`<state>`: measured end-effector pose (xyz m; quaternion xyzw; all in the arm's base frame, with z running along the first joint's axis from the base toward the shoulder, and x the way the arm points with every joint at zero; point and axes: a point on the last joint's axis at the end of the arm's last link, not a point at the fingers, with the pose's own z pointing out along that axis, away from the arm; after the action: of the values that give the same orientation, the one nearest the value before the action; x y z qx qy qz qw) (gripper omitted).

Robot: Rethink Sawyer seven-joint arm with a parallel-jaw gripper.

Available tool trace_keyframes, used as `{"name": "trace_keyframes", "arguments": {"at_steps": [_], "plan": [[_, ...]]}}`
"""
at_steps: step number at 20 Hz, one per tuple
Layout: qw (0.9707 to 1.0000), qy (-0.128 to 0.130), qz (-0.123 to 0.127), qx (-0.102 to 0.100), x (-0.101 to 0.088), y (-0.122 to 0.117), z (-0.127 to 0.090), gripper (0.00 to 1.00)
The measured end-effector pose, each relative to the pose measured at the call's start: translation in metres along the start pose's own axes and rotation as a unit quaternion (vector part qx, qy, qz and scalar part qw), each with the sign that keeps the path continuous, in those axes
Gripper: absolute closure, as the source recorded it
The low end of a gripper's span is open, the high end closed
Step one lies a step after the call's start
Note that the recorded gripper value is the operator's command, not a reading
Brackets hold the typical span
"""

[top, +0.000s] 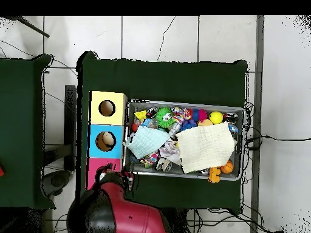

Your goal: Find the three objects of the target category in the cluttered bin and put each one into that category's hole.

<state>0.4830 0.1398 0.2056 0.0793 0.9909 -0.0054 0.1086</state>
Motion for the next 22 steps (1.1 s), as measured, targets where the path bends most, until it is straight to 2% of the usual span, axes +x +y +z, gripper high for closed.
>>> {"name": "trace_keyframes", "arguments": {"at_steps": [3,7,15,22], "plan": [[0.9999,-0.002,0.012,0.001,-0.007,-0.016,-0.001,0.00],[0.9995,0.003,0.033,0.002,-0.016,-0.052,0.004,0.00],[0.9993,0.004,0.036,0.004,-0.027,-0.088,0.011,0.00],[0.9997,0.006,0.023,0.006,-0.031,-0.118,0.020,0.00]]}}
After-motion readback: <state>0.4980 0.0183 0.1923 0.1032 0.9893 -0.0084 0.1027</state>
